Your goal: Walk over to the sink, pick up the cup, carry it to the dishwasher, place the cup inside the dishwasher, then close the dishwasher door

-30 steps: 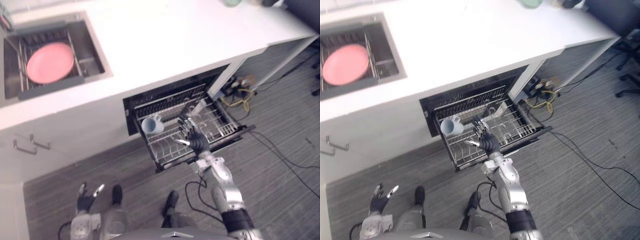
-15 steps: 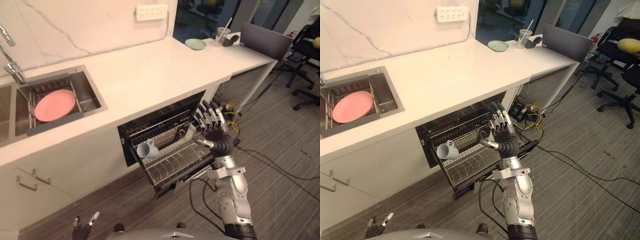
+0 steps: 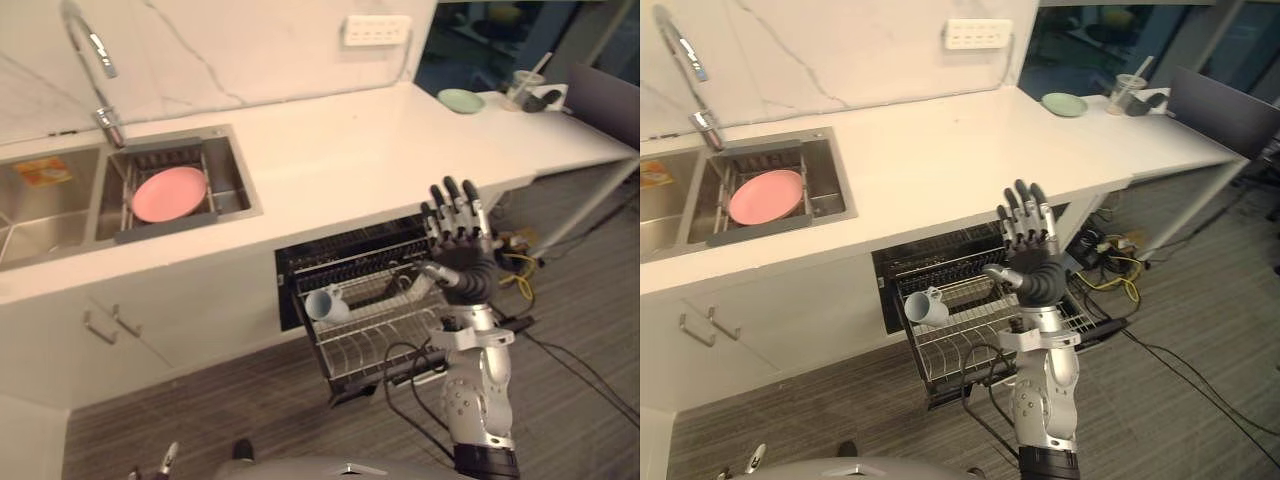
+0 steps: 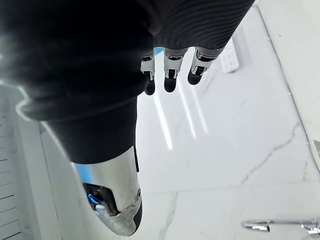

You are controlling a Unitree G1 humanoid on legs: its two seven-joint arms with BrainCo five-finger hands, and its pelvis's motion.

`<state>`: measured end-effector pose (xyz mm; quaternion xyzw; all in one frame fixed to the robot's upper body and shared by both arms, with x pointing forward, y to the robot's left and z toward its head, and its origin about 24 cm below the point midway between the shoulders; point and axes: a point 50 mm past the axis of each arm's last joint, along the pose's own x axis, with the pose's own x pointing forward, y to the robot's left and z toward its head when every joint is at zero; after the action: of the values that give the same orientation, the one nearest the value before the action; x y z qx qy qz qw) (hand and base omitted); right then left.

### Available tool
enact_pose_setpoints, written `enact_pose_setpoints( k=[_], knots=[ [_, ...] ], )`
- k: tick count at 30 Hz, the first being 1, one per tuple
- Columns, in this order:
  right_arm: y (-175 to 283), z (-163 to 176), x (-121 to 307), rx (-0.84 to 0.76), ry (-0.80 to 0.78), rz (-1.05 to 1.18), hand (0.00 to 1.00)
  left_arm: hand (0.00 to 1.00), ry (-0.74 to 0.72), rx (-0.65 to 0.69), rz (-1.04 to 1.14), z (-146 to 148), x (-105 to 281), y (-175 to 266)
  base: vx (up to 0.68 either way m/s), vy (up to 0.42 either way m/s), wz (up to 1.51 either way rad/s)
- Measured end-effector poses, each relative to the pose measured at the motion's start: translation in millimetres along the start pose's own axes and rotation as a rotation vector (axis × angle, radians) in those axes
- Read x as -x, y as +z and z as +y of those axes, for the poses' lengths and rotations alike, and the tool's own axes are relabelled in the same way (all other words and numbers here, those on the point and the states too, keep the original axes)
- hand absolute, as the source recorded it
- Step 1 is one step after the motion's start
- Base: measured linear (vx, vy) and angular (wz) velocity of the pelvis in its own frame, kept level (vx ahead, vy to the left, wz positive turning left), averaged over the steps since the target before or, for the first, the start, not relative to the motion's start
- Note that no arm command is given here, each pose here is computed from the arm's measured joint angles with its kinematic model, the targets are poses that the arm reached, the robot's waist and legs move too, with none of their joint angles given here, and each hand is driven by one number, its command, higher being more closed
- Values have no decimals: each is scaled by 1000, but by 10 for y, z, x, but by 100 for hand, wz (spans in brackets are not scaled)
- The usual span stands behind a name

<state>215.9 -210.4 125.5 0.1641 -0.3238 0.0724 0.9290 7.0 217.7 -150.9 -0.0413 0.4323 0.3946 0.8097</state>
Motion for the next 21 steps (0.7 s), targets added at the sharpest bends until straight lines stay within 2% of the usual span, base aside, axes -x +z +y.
enact_pose_setpoints(
  k=[3, 9, 13, 15, 19, 21],
  knots=[
    [122, -165, 26, 53, -52, -41, 0, 0, -20, -34, -9, -13, 23, -21, 74, 213, 74],
    [106, -172, 50, 74, -114, -46, 0, 0, -159, -152, -46, -184, -9, 70, 35, 218, 39],
    [60, -76, 132, 75, -139, -19, 0, 0, -149, -266, -109, -6, -189, 306, 34, 21, 76],
    [122, -77, 141, 88, -141, -37, 0, 0, -158, -295, -82, -1, -180, 250, 62, -67, 8],
    [175, -110, 165, 61, -164, -72, 0, 0, -160, -293, -57, -16, -136, 165, 69, -28, -3],
    [245, -96, 198, 59, -157, -92, 0, 0, -174, -260, -59, -117, -108, 157, 38, -22, -1]
  ],
)
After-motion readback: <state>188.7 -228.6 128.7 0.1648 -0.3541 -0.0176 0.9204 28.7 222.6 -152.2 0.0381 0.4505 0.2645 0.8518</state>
